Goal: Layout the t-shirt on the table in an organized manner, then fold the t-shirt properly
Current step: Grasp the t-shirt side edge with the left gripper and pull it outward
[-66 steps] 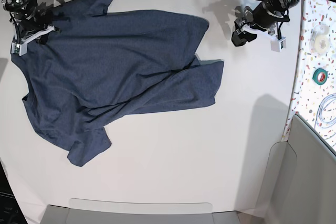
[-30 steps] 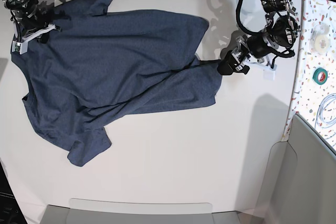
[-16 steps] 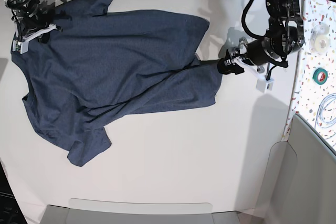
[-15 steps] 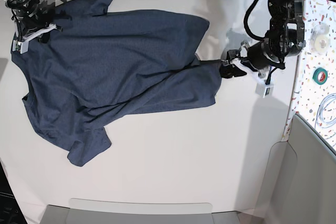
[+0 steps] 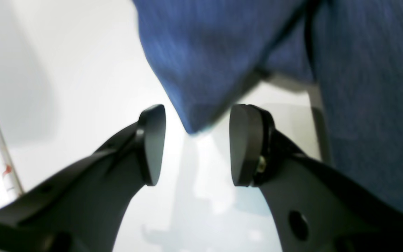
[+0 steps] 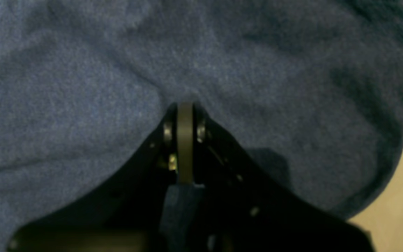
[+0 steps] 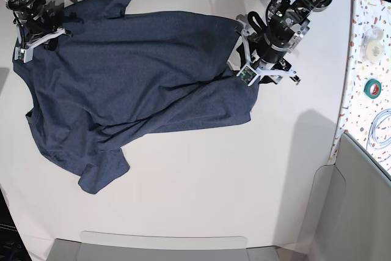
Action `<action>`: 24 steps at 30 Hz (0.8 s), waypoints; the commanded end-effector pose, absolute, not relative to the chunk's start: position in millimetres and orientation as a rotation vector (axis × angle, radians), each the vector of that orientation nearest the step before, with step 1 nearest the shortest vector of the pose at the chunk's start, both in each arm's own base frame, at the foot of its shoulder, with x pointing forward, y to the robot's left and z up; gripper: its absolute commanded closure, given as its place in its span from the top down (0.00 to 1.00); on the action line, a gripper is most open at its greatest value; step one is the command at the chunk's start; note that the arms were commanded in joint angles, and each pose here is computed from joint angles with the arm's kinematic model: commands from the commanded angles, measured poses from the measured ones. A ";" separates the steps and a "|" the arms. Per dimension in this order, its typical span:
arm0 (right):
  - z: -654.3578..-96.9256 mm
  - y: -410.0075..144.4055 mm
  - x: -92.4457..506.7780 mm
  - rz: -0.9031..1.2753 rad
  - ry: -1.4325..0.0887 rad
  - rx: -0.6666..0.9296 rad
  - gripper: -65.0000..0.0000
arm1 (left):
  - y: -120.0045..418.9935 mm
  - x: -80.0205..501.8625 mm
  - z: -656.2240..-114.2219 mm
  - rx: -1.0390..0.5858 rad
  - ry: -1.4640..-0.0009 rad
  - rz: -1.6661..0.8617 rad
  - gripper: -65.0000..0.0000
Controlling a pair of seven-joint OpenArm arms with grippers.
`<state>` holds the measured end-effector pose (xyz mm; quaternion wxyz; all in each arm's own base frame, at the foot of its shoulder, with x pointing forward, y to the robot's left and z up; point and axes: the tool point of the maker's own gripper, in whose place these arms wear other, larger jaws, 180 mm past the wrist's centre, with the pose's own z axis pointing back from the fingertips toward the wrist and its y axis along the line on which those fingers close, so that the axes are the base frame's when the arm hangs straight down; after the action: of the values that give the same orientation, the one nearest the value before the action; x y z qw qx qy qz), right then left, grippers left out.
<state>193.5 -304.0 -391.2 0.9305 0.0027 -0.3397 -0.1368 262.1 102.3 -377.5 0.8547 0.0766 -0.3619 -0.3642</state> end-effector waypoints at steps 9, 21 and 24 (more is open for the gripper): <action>-398.1 -304.1 182.6 -0.270 -0.634 -0.004 0.00 | 99.4 261.8 -387.3 0.246 -0.773 -0.867 0.42; -398.7 -303.4 182.2 -0.272 -0.633 -0.003 0.00 | 101.1 287.1 -407.9 0.284 -0.736 -0.839 0.01; -399.2 -303.4 182.0 -0.272 -0.632 -0.002 0.00 | 92.9 292.4 -390.9 0.272 -0.783 -0.837 0.01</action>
<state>193.4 -303.1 -391.5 0.9304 0.0044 -0.3396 -0.1378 282.0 93.6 -404.5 0.8414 0.1233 -0.3451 -0.3972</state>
